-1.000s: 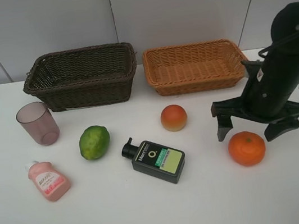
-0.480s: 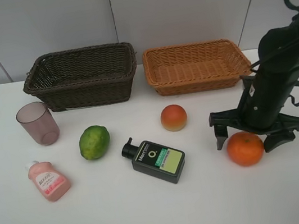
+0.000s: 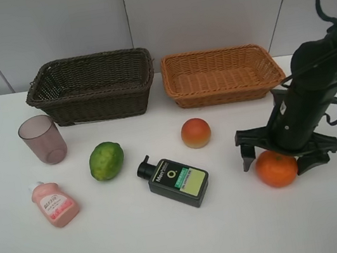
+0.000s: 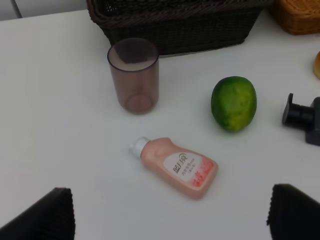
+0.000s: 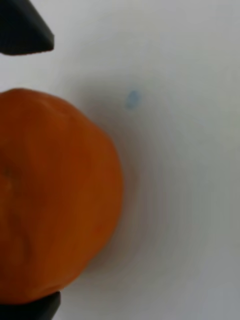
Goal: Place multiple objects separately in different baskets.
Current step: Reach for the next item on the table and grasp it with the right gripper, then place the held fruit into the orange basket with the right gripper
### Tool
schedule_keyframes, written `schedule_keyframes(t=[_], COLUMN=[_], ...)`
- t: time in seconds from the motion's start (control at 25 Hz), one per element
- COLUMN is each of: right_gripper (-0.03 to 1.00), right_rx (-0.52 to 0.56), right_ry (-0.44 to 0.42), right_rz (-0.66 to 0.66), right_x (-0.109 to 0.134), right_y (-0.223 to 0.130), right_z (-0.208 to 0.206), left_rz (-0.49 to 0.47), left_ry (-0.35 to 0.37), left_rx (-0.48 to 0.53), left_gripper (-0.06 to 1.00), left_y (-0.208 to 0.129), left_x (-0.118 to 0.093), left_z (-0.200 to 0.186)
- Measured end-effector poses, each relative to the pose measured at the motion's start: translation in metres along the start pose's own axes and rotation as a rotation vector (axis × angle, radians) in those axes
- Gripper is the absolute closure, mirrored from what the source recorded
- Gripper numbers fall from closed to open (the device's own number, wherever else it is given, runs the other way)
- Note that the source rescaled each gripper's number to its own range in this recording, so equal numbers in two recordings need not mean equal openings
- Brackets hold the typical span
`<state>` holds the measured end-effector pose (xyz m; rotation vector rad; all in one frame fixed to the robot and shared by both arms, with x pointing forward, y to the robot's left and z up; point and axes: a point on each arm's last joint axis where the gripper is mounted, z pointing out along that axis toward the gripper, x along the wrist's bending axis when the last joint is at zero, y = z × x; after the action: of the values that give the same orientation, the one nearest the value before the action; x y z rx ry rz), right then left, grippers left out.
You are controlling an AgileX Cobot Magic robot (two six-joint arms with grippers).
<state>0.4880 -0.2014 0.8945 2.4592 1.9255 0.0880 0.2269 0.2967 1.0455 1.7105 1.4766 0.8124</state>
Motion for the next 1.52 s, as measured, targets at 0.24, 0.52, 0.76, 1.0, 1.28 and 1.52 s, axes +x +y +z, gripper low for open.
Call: schedule_keyframes(t=[0.24, 0.52, 0.76, 1.0, 1.28, 1.52], right_gripper=[-0.01, 0.59, 0.59, 0.59, 0.59, 0.59], right_rx=[0.036, 0.039, 0.039, 0.042, 0.042, 0.042], right_ry=[-0.026, -0.028, -0.028, -0.029, -0.029, -0.034], right_rz=[0.000, 0.001, 0.001, 0.001, 0.000, -0.053], right_x=[-0.001, -0.001, -0.001, -0.001, -0.001, -0.001], right_y=[-0.001, -0.001, -0.001, -0.001, -0.001, 0.000], right_z=[0.012, 0.013, 0.013, 0.013, 0.013, 0.006], left_rz=[0.000, 0.000, 0.000, 0.000, 0.000, 0.000], left_ry=[0.000, 0.000, 0.000, 0.000, 0.000, 0.000], left_rx=[0.000, 0.000, 0.000, 0.000, 0.000, 0.000], left_gripper=[-0.06, -0.06, -0.06, -0.06, -0.06, -0.06], left_y=[0.000, 0.000, 0.000, 0.000, 0.000, 0.000], left_x=[0.000, 0.000, 0.000, 0.000, 0.000, 0.000], left_z=[0.000, 0.000, 0.000, 0.000, 0.000, 0.000])
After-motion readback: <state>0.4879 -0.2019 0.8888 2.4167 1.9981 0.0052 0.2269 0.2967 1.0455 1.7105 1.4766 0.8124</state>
